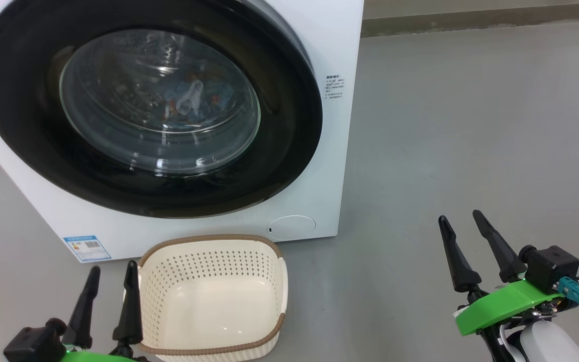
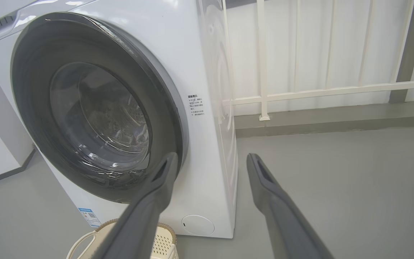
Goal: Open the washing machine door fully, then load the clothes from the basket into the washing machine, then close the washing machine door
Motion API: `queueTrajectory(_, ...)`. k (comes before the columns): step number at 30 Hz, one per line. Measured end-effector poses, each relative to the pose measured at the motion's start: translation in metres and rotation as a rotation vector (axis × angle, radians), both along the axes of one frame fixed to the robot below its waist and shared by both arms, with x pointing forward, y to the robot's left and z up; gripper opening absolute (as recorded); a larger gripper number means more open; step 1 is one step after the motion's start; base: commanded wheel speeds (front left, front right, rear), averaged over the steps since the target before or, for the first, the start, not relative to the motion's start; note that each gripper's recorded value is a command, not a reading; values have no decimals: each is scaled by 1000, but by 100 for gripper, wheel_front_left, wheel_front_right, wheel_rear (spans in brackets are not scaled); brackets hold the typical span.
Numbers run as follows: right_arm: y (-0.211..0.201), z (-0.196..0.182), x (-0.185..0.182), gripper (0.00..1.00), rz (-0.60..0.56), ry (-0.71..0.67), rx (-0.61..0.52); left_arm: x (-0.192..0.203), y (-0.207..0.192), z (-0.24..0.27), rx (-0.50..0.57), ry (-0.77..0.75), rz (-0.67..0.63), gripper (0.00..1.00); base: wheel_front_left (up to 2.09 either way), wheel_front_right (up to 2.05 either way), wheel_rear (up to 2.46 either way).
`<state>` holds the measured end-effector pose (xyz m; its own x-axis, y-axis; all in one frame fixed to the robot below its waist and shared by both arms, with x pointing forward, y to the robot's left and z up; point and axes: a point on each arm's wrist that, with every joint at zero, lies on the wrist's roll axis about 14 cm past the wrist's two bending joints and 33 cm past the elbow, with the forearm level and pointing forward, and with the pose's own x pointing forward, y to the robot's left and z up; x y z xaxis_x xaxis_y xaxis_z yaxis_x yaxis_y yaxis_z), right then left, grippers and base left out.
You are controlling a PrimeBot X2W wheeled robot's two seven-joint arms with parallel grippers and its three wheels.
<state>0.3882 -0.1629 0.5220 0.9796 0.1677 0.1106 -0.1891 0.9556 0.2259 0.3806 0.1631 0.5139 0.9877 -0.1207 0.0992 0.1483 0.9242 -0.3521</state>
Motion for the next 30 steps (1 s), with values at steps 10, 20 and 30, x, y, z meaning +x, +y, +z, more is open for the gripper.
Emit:
queueTrajectory(10,6,-1,1,100,9,2,10,-1,3,-1,2,5,7,100,0,0,0)
queueTrajectory(20,6,-3,2,100,9,8,3,-1,6,-3,7,14,25,100,0,0,0)
queueTrajectory(30,5,-7,1,100,4,19,4,0,6,-4,8,17,31,100,0,0,0)
